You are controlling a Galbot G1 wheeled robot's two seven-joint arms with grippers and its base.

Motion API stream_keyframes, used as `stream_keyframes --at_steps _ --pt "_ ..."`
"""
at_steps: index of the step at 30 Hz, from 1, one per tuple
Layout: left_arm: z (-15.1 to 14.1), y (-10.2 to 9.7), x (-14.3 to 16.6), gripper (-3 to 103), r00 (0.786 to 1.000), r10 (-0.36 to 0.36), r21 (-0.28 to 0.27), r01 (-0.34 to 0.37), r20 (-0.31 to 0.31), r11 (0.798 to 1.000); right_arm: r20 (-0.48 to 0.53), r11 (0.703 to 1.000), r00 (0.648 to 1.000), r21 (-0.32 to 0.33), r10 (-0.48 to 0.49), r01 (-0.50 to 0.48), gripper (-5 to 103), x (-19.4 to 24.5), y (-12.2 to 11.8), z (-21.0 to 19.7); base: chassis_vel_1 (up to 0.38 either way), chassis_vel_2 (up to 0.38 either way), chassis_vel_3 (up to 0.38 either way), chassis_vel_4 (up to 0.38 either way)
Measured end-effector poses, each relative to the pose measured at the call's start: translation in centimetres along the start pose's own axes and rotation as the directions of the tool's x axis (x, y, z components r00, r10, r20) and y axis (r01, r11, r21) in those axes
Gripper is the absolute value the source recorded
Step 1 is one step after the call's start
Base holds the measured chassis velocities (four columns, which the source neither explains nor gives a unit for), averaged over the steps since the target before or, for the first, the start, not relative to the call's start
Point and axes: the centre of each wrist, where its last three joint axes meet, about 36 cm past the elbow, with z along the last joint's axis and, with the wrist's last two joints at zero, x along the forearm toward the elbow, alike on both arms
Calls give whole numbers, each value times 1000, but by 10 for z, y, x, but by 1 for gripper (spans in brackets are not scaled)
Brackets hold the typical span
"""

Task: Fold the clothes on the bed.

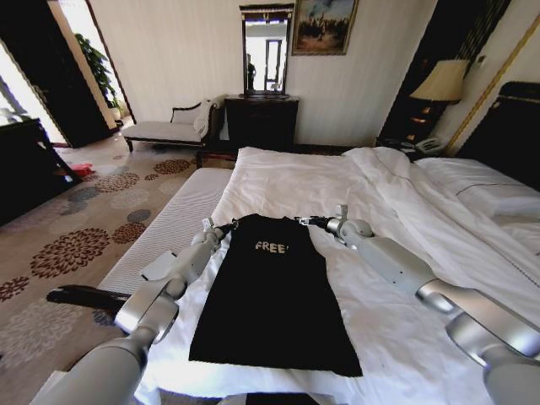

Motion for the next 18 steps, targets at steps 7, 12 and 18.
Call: stream_keyframes --at_steps 7,12,18 --pt "0 1 4 2 1000 1 -10 -1 6 1000 -44 996 997 58 67 -64 100 -12 -22 12 0 0 0 0" --pt "1 2 6 2 1000 3 -24 -3 4 1000 -56 995 995 56 83 -80 100 -21 -26 15 0 0 0 0" --pt "-2 -1 7 2 1000 12 -32 -12 7 999 -62 995 994 58 87 -84 100 -28 -25 12 0 0 0 0"
